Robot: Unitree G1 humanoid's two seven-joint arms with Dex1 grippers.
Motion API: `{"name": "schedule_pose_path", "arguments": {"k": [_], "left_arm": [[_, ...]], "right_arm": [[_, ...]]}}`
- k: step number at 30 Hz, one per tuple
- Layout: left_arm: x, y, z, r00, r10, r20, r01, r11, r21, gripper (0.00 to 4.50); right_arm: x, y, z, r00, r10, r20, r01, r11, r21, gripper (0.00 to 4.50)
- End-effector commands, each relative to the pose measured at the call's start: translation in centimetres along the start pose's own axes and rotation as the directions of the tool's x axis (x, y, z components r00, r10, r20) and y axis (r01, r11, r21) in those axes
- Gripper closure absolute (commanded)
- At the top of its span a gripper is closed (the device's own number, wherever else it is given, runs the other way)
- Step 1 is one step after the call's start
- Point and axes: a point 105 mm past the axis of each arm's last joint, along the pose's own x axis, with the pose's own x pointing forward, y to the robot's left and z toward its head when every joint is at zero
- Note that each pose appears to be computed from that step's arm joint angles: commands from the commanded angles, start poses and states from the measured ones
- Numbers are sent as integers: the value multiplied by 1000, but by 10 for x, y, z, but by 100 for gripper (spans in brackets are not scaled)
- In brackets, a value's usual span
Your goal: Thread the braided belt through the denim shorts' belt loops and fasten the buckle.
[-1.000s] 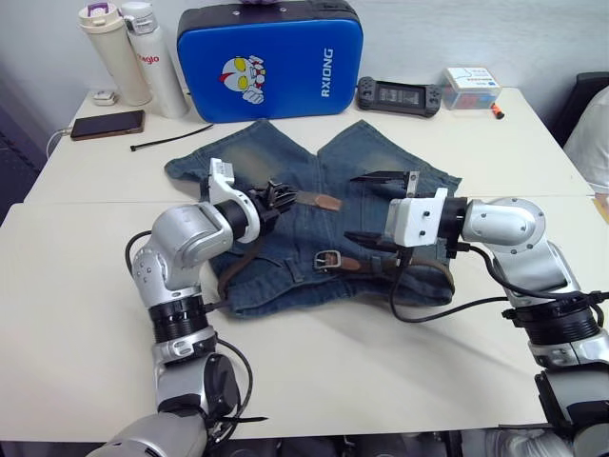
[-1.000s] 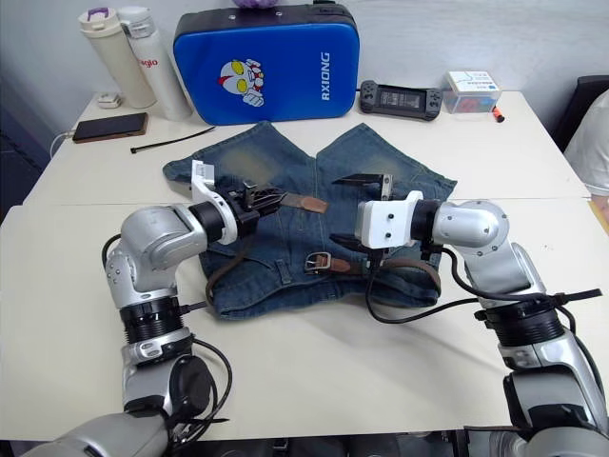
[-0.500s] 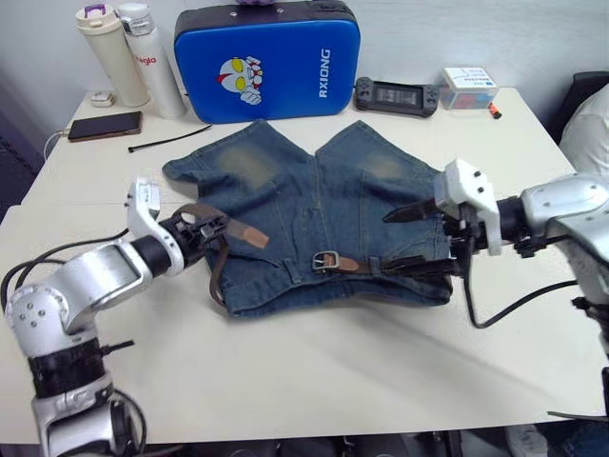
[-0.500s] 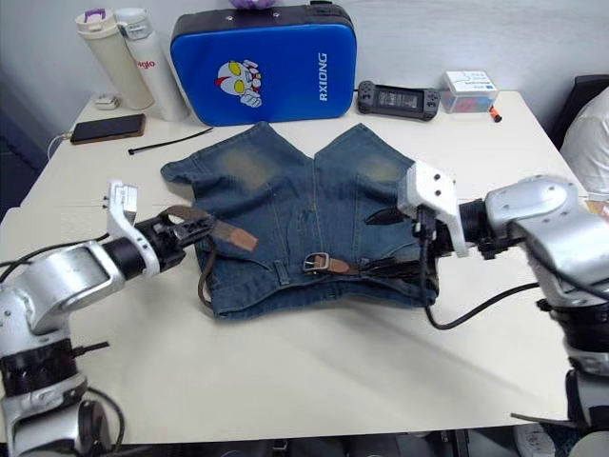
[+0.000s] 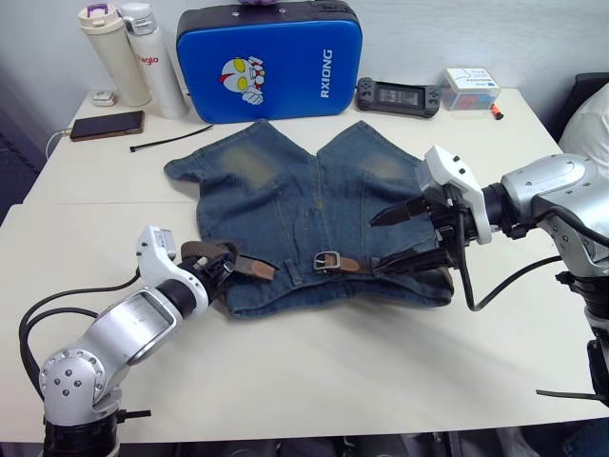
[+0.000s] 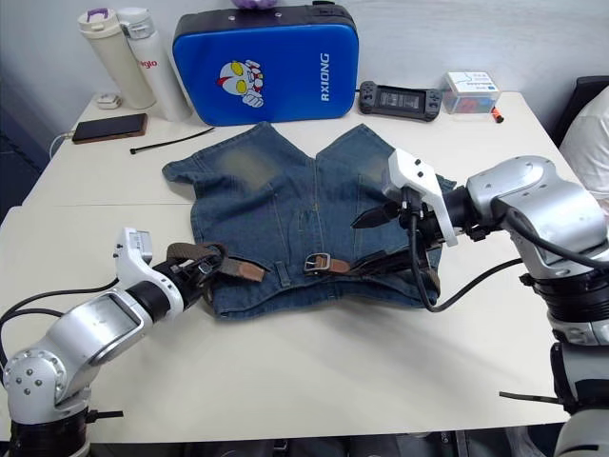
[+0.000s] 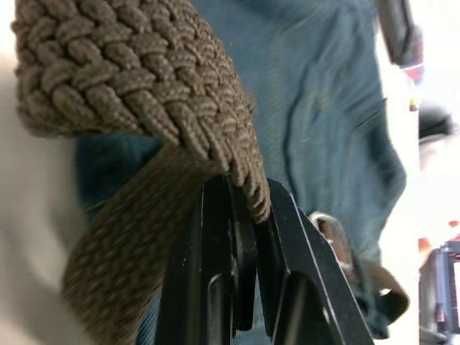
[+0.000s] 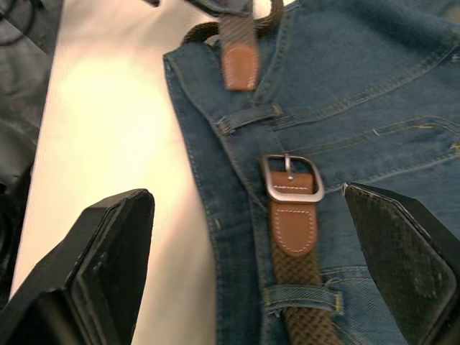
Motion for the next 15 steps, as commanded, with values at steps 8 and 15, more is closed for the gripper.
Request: {"name": "schedule_pose_path", "arguments": {"k": [8,15], "left_arm": [[6,-31,-13,996,-81,-24,80,995,-67,450],[11,-27,-17,997,-41,-60,40,999,-19,450]], "right_arm": [[1,-3,11,998,-61,-19,60,997,-51,4],[-6,-6,8,995,-99,-17,98,993,-60,4]]}}
